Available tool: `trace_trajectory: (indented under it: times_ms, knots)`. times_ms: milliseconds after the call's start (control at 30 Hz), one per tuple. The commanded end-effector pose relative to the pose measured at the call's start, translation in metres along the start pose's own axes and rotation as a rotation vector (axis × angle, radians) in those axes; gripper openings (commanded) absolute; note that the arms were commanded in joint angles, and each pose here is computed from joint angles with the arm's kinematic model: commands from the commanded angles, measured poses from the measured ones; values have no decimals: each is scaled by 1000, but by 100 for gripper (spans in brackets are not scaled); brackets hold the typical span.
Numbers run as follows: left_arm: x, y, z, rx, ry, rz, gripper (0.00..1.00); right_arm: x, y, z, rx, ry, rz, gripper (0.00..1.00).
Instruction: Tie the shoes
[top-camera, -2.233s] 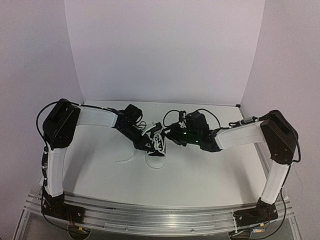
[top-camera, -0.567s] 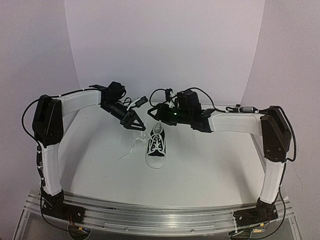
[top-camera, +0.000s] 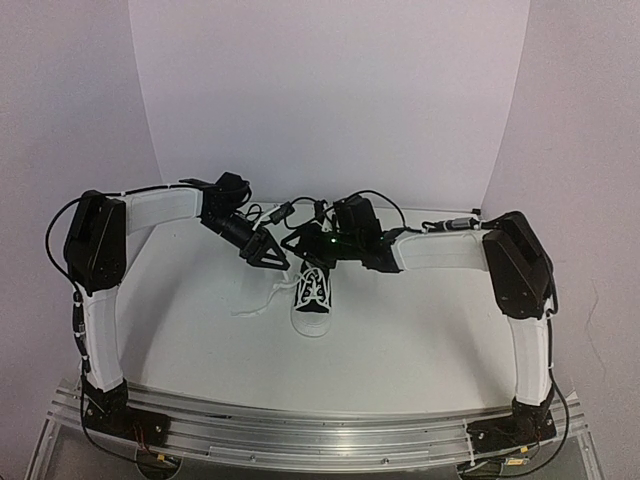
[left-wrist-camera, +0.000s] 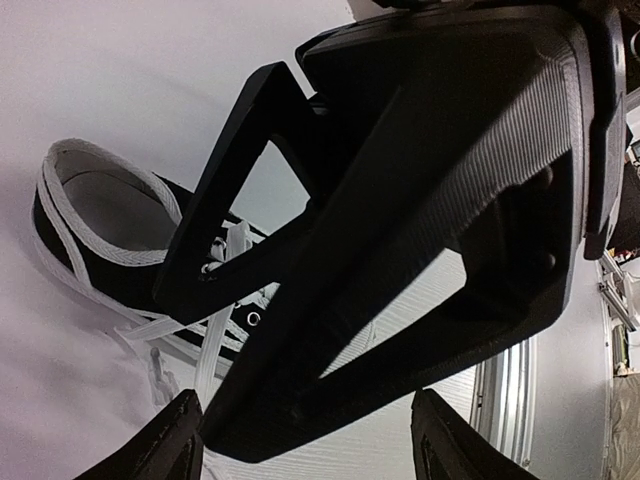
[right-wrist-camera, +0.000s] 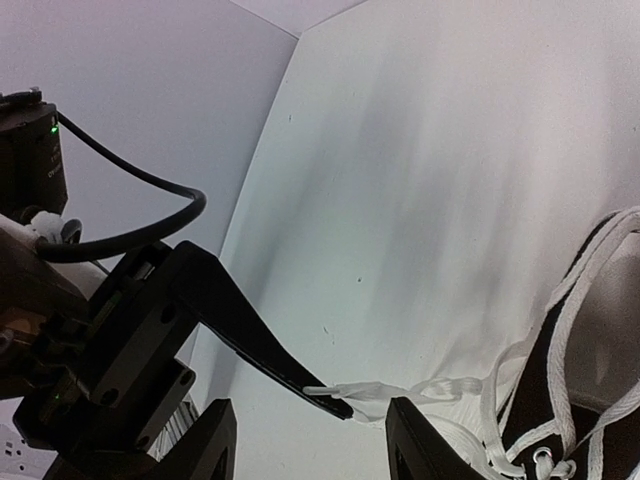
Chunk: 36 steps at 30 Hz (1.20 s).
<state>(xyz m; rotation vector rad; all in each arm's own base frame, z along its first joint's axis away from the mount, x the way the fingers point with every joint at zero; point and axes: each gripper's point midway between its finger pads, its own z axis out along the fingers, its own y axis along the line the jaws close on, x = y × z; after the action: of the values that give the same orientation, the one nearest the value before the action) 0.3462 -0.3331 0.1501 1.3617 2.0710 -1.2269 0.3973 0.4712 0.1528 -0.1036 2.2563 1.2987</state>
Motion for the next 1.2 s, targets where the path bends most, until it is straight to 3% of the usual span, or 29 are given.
trace_trajectory:
  times_ms: [0,200,367,433,567,867,1033,1167]
  knots:
    - [-18,-11,-9,6,-46,71,70,-9,12,9,-63,-22,9,52]
    - [-20,-11,-9,5,-49,72,70,-11,8,21,-65,-26,19,39]
    - [-17,-12,-9,11,-45,71,70,-21,11,22,-63,-69,-14,16]
    - [-17,-11,-9,11,-44,72,70,-22,9,21,-52,-78,-22,1]
    - [-20,-13,-11,7,-48,83,73,-25,-1,13,-1,-116,-26,0]
    - [-34,-22,-50,-26,-21,188,95,-37,-4,-10,40,-170,-58,0]
    - [30,15,-51,-155,141,249,96,-38,0,-14,33,-169,-69,0]
    - [87,38,-34,-212,271,290,91,-37,2,-12,23,-162,-69,0]
